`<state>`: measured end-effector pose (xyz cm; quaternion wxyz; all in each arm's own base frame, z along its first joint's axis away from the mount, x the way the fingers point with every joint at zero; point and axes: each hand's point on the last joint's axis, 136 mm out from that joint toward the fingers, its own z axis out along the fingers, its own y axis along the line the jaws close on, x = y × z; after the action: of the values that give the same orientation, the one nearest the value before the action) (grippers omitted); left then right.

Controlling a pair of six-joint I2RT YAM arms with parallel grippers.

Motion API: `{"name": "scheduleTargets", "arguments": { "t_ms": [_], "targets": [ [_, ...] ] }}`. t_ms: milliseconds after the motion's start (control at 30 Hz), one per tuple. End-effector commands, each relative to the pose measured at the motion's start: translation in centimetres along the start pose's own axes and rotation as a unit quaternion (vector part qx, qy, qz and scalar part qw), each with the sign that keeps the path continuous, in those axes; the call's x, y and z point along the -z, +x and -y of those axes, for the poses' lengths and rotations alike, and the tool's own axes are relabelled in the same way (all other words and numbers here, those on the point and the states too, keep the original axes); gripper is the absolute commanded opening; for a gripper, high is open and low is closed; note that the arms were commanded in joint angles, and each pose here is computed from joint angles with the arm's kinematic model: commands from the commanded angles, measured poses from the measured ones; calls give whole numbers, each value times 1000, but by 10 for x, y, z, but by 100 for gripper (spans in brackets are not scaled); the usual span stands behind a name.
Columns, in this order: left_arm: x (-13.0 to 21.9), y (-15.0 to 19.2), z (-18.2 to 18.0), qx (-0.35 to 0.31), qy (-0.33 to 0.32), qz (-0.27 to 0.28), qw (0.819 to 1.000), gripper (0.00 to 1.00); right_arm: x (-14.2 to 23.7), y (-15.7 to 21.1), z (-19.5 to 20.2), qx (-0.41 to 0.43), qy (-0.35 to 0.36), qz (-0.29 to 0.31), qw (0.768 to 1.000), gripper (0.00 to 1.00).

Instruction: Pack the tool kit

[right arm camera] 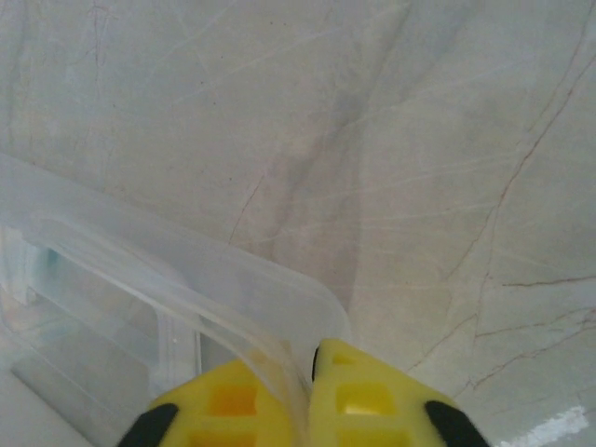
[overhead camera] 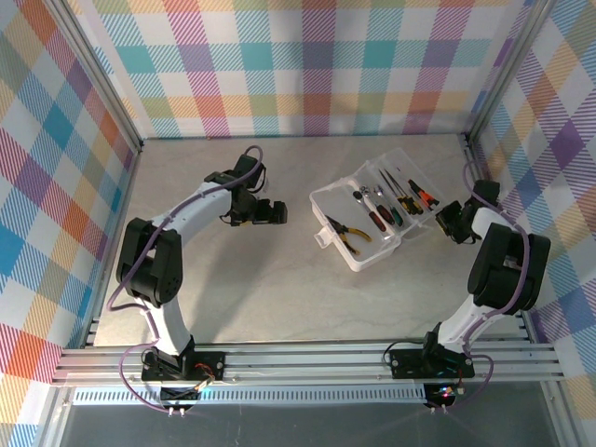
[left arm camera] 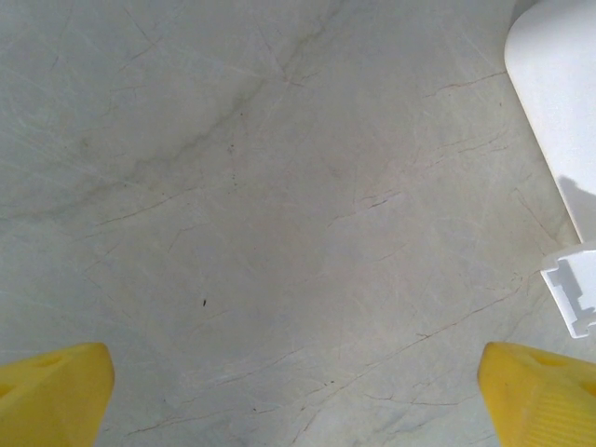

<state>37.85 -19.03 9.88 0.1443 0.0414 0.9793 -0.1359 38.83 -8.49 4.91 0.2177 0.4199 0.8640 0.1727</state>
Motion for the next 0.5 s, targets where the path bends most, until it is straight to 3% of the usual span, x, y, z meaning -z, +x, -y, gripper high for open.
{"name": "scheduleTargets", "arguments": {
  "t_ms": [0, 233, 467],
  "targets": [
    [-4, 1, 7, -9, 9, -13, 1000, 100, -2, 3, 5, 8, 28, 1, 1000, 0],
    [-33, -1, 15, 3, 29, -31, 999, 100, 39, 5, -10, 69, 45, 61, 995, 0],
    [-69, -14, 50, -3, 67, -40, 997, 100, 83, 16, -28, 131, 46, 115, 984, 0]
  ]
}}
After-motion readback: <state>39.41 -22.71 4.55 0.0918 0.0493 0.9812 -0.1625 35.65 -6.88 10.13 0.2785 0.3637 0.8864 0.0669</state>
